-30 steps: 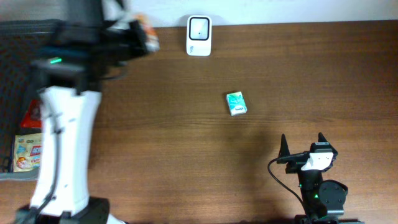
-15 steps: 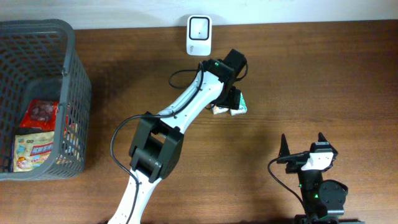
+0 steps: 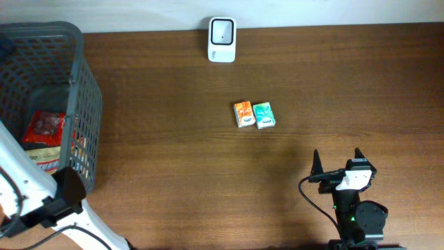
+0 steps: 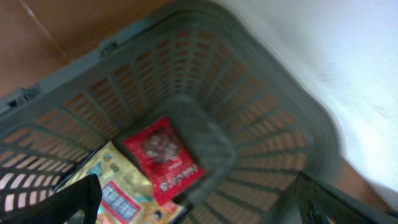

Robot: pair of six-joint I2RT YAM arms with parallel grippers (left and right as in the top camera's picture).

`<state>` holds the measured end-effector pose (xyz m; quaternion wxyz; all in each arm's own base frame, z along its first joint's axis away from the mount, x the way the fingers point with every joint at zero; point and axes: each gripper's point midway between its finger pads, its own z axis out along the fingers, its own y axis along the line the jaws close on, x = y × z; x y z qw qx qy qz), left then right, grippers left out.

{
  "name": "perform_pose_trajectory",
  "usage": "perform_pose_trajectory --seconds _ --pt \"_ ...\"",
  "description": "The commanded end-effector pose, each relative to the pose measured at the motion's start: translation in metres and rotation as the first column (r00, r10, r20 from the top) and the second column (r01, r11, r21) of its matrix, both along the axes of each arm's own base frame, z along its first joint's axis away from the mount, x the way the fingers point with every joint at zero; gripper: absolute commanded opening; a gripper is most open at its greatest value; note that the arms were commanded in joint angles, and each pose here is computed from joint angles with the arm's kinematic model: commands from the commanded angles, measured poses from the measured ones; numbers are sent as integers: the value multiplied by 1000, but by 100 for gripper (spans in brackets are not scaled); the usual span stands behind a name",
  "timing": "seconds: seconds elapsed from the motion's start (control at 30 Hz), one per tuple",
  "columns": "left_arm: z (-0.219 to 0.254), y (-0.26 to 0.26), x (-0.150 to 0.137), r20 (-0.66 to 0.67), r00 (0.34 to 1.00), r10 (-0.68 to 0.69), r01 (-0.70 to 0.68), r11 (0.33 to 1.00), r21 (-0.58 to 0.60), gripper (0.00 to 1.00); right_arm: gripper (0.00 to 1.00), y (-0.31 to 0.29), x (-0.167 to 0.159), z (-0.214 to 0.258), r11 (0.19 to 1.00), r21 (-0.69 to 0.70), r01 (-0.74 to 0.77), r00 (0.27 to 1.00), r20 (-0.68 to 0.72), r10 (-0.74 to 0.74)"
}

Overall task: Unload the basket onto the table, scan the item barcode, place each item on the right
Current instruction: 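Grasp the red snack bag in the basket with the left gripper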

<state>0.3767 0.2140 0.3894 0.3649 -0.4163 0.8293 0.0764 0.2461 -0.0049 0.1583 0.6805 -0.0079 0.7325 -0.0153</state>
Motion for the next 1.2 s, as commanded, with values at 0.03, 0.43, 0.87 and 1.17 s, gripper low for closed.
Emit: perform_pose_trajectory --seconds 0.03,0.43,0.87,1.17 --pt "-127 32 26 -257 966 17 -48 992 -116 91 99 0 0 -2 1000 -5 -4 1000 -3 4" --pt "-336 34 33 -413 910 -37 7 997 -73 62 99 0 0 -2 1000 -5 -4 1000 -3 4" --pt "-154 22 49 -142 987 -76 72 997 -28 0 99 0 0 -2 1000 -5 -4 1000 -3 4" --pt "63 -199 10 471 608 -639 720 694 13 0 99 0 0 -2 1000 -5 -4 1000 -3 4"
